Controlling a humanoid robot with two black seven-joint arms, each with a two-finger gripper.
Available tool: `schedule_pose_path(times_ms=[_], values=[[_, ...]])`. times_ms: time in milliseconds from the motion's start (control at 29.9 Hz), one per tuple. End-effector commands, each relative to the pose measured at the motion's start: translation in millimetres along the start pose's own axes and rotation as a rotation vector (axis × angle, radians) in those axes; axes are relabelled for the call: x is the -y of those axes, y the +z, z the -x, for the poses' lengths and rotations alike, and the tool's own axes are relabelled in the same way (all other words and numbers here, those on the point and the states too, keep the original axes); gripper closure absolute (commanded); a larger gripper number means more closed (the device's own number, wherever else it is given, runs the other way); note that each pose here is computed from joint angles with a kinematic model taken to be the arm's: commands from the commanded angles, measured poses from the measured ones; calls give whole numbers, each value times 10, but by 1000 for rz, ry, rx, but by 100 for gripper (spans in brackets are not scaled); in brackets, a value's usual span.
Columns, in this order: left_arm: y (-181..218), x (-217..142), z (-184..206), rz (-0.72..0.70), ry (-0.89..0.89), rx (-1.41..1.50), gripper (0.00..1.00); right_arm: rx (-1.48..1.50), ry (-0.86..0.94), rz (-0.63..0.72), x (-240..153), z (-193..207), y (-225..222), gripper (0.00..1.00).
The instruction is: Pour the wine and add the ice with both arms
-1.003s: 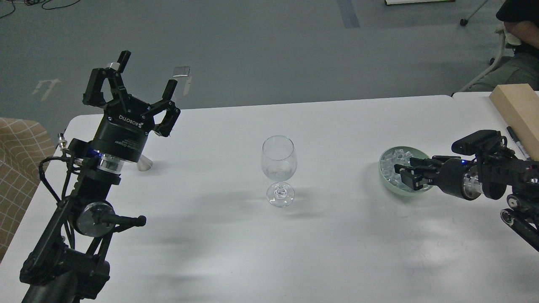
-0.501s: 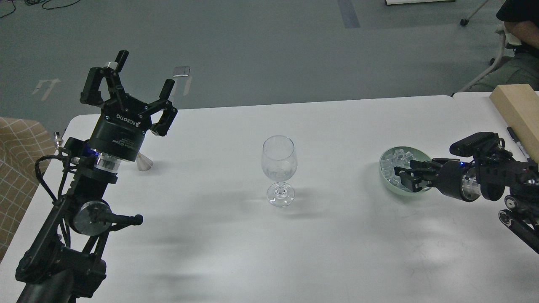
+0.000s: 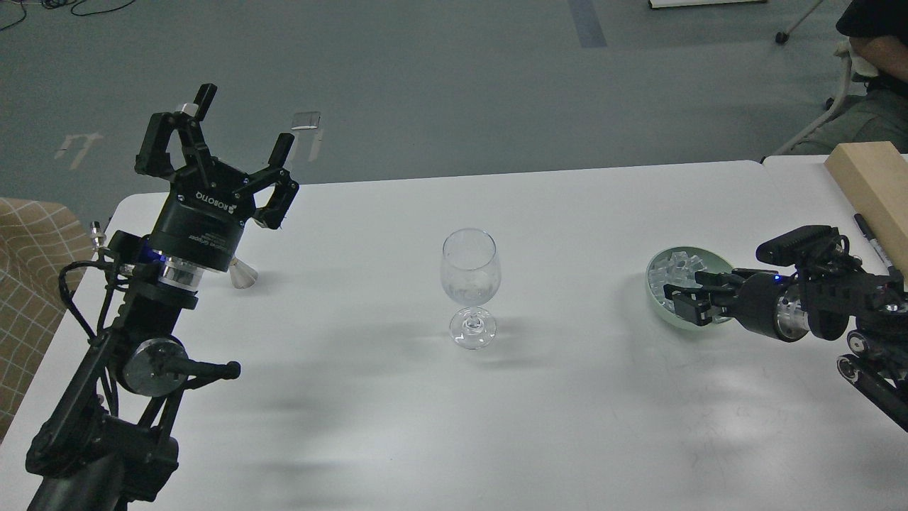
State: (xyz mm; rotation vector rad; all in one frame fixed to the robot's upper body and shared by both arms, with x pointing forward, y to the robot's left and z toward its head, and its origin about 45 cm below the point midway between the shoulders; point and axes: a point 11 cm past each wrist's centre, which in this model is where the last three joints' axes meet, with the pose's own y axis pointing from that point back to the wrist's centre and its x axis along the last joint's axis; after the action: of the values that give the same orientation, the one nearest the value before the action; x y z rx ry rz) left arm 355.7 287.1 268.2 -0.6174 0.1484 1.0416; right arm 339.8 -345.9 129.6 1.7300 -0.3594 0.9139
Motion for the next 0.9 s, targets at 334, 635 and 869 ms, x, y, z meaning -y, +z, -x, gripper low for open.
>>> schedule_pose_path(times_ms=[334,635,869], values=[[32,-8,-26,-2,3,12,2,-24,12,-8,19,-115,-27,62],[90,-21,-69,-6,5,32,2,-32,23,-7,12,-179,-22,68],[98,-22,-74,-6,4,35,2,-32,22,-11,12,-171,-35,70]])
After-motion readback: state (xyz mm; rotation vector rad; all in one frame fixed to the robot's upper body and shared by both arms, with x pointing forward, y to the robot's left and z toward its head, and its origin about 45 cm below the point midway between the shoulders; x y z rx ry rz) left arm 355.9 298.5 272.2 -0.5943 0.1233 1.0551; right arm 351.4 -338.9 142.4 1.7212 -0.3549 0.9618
